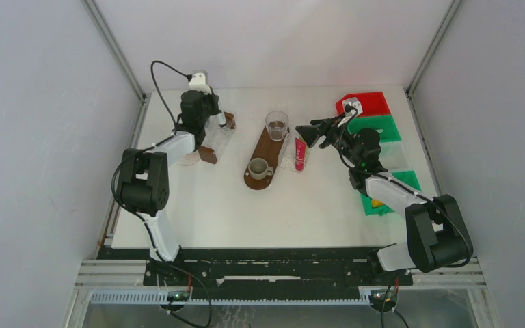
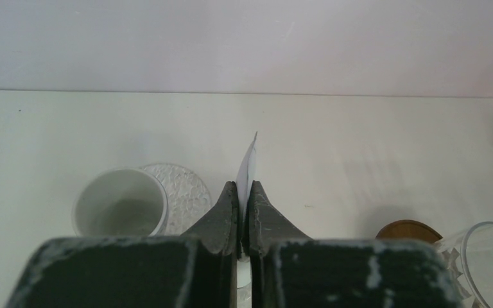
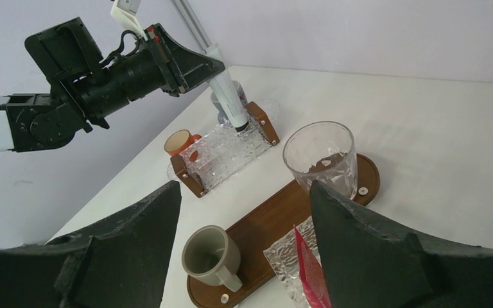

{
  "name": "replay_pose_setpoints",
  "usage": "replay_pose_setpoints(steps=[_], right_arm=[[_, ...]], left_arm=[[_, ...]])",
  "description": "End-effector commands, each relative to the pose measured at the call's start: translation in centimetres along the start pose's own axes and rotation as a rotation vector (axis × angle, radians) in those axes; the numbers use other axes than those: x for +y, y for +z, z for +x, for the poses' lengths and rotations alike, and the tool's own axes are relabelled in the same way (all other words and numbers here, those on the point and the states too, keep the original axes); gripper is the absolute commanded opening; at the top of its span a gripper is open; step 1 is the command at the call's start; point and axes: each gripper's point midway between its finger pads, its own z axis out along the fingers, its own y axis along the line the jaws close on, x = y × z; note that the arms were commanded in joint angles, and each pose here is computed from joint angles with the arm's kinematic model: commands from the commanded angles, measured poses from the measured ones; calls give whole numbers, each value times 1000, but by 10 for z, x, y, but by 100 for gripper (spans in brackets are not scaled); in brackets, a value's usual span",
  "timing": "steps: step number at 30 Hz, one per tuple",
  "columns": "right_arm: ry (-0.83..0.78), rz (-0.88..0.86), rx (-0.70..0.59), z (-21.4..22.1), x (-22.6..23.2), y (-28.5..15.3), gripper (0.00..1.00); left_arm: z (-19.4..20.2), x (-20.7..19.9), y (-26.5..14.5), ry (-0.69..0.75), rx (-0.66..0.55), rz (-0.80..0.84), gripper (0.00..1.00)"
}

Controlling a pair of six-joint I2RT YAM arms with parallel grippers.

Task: Prepare toiletry sets of a toothbrush and toothpaste on the tray
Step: Place the toothpaste in the toothpaste holder.

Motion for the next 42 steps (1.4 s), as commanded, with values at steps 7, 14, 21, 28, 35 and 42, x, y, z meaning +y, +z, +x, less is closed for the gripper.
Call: replay_pose_setpoints(steps=[7,14,21,28,35,42], right_arm=[[-10,-28,-47,-13,5,0,81],[-8,-27,-47,-13,5,-1,81],[-8,-26,-53,-14,4,-2,81],[-6,-26,-52,-14,4,-2,81],[-7,-27,-50,-14,4,-3,81],[-19,-32,-54,-17,7,-4,81]], left_arm=[[-17,0,-21,28,-78,13,0],[-11,-2,-15,28,-64,31,1],[-8,-2,-14,27,-58,32,7],[-10,-3,-14,27,-54,33,22],[-19,-2,-22,16,-65,23,40],[-54,-9,-54,6,-132,39,64]])
